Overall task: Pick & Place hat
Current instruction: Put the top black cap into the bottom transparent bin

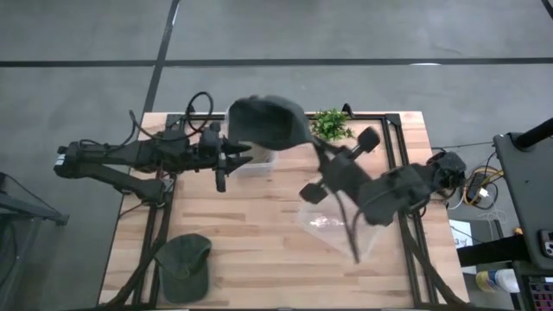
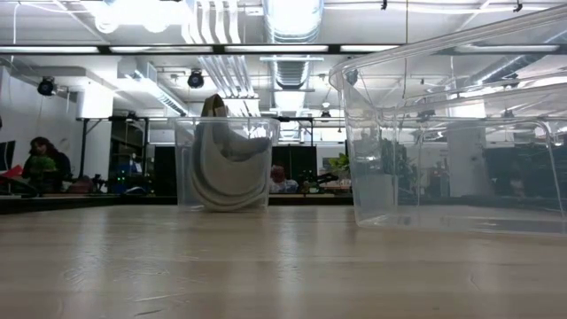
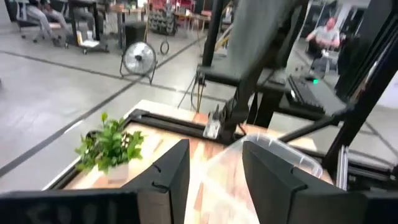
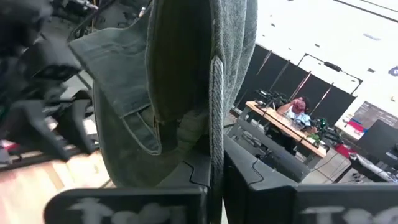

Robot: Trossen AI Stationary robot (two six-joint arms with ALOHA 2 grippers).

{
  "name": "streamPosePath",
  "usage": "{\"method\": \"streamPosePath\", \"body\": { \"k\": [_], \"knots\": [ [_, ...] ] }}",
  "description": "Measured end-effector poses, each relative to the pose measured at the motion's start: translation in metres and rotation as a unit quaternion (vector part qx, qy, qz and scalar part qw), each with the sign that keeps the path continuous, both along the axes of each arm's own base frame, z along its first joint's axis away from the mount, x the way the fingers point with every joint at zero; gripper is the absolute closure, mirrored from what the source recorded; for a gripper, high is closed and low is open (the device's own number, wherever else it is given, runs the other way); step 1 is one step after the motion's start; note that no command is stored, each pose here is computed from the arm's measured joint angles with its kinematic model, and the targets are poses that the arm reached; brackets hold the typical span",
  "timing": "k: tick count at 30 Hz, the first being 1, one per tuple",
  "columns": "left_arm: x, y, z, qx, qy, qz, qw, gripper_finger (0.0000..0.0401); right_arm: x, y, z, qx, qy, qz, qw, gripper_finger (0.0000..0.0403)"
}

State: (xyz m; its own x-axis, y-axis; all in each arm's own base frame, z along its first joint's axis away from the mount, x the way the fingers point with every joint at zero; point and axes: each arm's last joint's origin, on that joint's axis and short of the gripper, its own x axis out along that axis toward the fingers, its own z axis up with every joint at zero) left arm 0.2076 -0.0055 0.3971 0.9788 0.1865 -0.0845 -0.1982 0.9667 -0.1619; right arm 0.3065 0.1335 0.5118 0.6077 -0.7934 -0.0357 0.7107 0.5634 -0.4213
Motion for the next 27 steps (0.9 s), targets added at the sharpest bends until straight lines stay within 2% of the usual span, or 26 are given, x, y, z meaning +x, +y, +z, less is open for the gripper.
{"method": "streamPosePath", "body": {
  "k": [5, 8, 11, 18, 23, 27],
  "knots": [
    [-0.001, -0.001, -0.006, -0.004, 0.032, -0.002, 0.999, 0.0259, -0.024, -0.012, 0.019, 0.012, -0.015, 0.017, 1.0, 0.0394],
    [-0.001, -0.001, -0.009, -0.012, 0.044, -0.002, 0.999, 0.0259, -0.045, -0.023, 0.024, 0.065, -0.026, 0.095, 0.993, 0.0394],
    [-0.002, -0.001, -0.01, -0.012, 0.052, -0.002, 0.999, 0.0259, -0.066, -0.04, 0.02, 0.167, -0.03, 0.143, 0.975, 0.0394],
    [-0.007, -0.002, -0.012, -0.025, 0.066, -0.025, 0.997, 0.0259, -0.109, -0.063, 0.001, 0.337, 0.006, 0.097, 0.936, 0.0394],
    [-0.008, -0.003, -0.012, -0.033, 0.065, -0.04, 0.997, 0.0259, -0.111, -0.06, -0.005, 0.433, 0.036, 0.14, 0.89, 0.0393],
    [-0.008, -0.003, -0.012, -0.041, 0.065, -0.042, 0.996, 0.0259, -0.107, -0.055, -0.017, 0.476, 0.065, 0.13, 0.867, 0.0392]
  ]
}}
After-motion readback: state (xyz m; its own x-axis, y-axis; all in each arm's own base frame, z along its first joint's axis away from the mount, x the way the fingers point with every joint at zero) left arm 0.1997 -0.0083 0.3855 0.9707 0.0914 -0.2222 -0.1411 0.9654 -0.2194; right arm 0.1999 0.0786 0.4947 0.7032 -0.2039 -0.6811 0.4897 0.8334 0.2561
